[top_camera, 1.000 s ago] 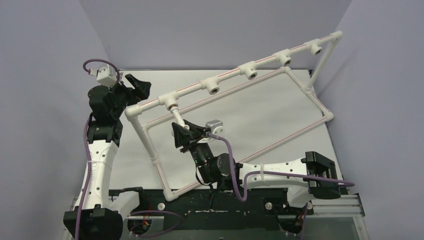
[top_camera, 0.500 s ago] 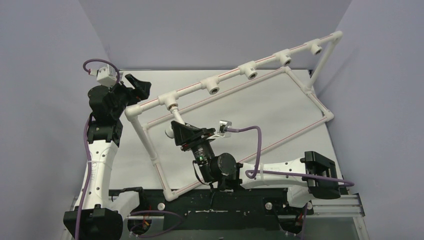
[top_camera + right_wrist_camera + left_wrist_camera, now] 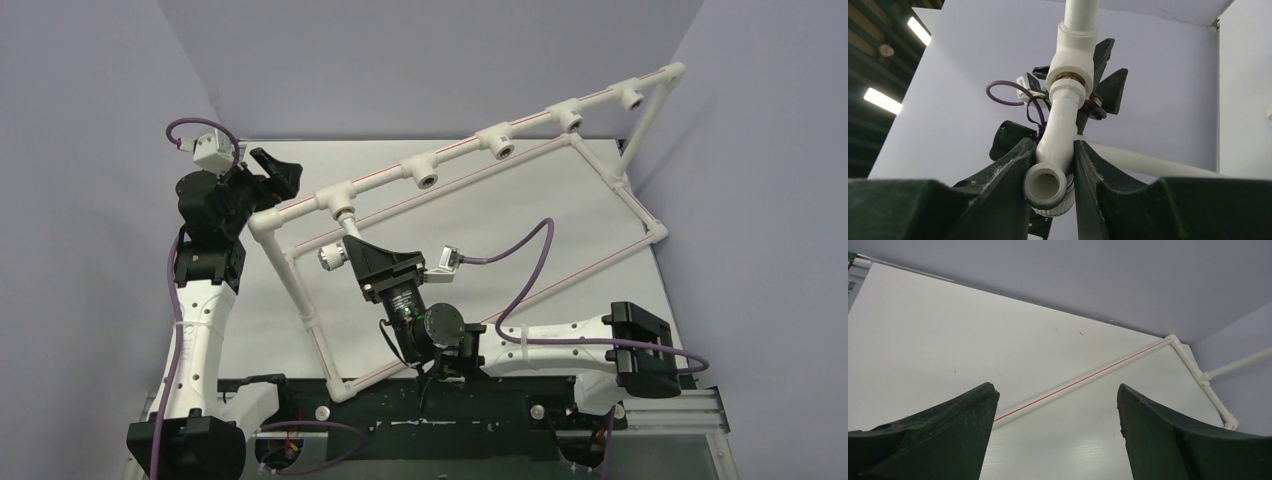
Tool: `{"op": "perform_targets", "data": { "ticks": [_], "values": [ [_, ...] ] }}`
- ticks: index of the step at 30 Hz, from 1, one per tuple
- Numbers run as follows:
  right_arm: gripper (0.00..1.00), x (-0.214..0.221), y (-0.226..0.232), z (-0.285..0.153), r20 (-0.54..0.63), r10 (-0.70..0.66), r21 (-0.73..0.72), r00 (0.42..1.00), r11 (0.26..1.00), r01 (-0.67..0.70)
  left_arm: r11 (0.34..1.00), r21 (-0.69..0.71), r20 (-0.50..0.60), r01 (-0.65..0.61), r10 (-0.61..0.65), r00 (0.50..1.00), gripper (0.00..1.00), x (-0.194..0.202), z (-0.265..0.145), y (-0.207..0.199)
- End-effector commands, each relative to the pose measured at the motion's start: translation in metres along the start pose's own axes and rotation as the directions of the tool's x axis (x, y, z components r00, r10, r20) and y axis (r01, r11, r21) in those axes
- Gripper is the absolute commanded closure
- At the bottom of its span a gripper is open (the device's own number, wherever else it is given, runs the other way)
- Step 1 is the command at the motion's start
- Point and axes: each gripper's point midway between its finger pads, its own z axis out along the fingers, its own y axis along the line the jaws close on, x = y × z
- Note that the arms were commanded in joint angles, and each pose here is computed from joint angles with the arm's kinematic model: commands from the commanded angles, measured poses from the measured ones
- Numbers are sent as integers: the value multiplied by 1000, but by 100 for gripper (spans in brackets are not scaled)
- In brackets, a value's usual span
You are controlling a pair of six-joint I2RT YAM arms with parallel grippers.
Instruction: Install the water faucets
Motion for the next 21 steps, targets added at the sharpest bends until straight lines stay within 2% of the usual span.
{"op": "perform_targets", "data": {
  "ticks": [1,5,6,10,16,18,21],
  "values": [
    [100,-22,52,3,13,302,-67,953,951,-301,999,36,76,-27,24,997,13,-24,-6,-12],
    [100,-25,44,2,24,279,-48,960,959,-278,999,35,75,-28,26,997,13,-24,-6,-12],
    [96,-25,42,1,25,273,-43,962,961,-271,999,35,74,-27,24,997,13,-24,-5,-12],
    [73,-27,36,-1,28,252,-32,967,967,-251,999,34,75,-27,25,997,13,-24,-5,-12],
    [29,-27,32,-2,13,152,-39,988,988,-151,999,33,74,-27,24,997,13,-23,-5,-11],
    [21,-28,29,-4,6,137,-37,991,990,-136,999,32,75,-27,25,997,13,-24,-5,-11],
    [16,-29,24,-8,-5,100,-39,995,994,-101,999,32,74,-27,25,997,13,-23,-5,-10]
  ]
}}
